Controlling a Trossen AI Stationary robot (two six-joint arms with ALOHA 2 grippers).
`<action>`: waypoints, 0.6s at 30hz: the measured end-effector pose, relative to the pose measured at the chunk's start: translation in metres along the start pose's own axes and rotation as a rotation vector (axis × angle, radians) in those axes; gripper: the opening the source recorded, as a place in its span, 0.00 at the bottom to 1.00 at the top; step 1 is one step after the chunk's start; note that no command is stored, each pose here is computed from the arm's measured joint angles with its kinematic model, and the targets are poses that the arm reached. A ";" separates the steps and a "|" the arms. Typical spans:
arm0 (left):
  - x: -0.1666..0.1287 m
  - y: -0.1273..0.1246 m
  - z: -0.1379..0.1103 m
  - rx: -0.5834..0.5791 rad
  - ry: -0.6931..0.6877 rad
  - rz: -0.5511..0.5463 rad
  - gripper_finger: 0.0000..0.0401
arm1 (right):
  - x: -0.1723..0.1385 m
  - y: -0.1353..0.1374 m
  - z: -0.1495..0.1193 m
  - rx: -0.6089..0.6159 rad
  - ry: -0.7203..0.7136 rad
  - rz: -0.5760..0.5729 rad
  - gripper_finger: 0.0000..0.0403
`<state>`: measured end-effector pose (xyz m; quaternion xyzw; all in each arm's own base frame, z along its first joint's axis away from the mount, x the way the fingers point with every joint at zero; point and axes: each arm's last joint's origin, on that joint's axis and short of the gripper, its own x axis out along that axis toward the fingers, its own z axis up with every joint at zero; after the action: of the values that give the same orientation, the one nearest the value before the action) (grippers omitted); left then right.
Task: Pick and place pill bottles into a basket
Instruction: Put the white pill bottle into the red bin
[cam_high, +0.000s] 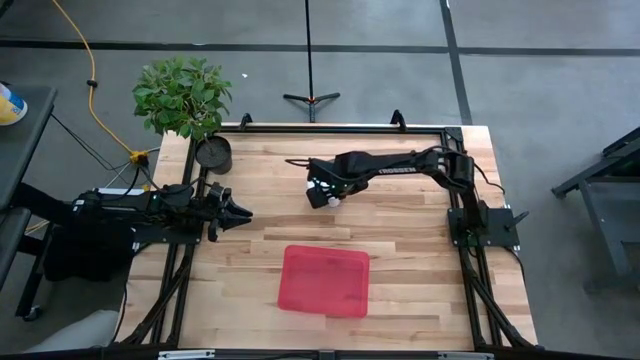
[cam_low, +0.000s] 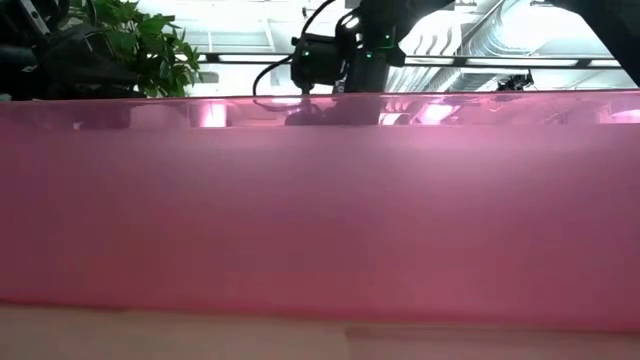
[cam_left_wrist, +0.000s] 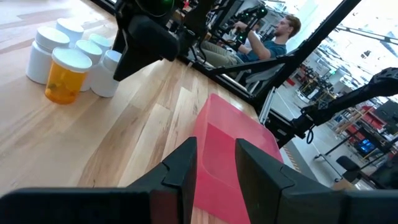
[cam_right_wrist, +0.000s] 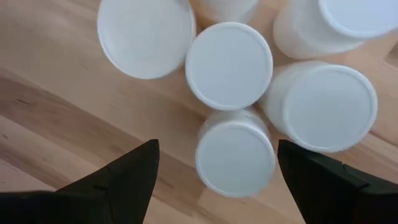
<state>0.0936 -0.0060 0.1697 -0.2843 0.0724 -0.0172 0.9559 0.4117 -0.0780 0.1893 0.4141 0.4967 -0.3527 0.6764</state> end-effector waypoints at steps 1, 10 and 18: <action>0.000 0.000 0.000 0.000 0.000 0.000 0.36 | 0.001 0.000 0.000 0.001 -0.002 0.002 0.79; 0.000 0.000 0.000 0.000 0.000 0.000 0.36 | 0.002 -0.003 0.005 0.014 -0.008 -0.004 0.79; 0.000 0.000 0.000 0.000 0.000 0.000 0.36 | 0.002 -0.003 0.006 0.017 -0.007 -0.003 0.72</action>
<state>0.0936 -0.0060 0.1696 -0.2844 0.0725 -0.0172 0.9558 0.4112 -0.0847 0.1881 0.4179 0.4917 -0.3594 0.6741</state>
